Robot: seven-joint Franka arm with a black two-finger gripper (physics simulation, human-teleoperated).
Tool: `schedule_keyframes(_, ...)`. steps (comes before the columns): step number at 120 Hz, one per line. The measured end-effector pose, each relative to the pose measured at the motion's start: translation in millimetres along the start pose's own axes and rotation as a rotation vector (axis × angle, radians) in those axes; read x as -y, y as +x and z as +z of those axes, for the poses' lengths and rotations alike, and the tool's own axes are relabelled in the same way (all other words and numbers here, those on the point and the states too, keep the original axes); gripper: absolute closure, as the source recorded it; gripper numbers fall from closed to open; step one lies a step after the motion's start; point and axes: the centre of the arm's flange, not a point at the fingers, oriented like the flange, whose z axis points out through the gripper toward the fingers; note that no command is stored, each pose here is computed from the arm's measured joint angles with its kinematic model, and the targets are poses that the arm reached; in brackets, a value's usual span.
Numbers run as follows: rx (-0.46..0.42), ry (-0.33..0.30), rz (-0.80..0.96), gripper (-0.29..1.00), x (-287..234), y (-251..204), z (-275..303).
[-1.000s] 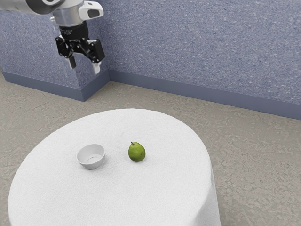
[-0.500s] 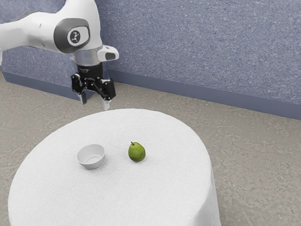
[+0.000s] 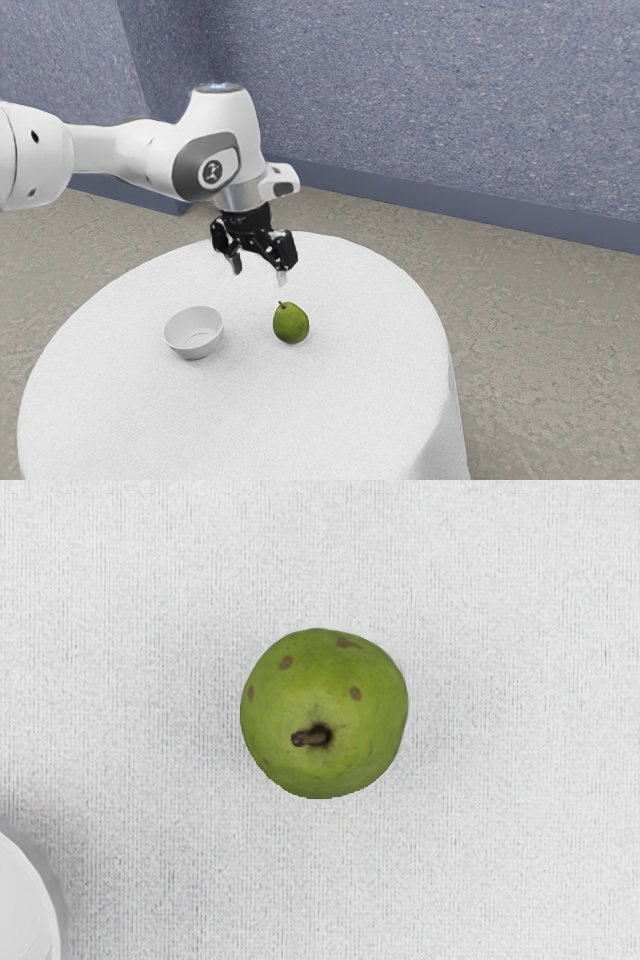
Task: Place the pear in the bowl.
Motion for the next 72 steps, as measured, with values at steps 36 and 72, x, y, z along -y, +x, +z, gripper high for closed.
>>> schedule_keyframes(36, -0.008, 0.002, 0.010, 0.00, -6.6, 23.1, 65.4)
schedule_keyframes(72, 0.001, -0.005, 0.003, 0.00, -1.7, 47.8, 102.9)
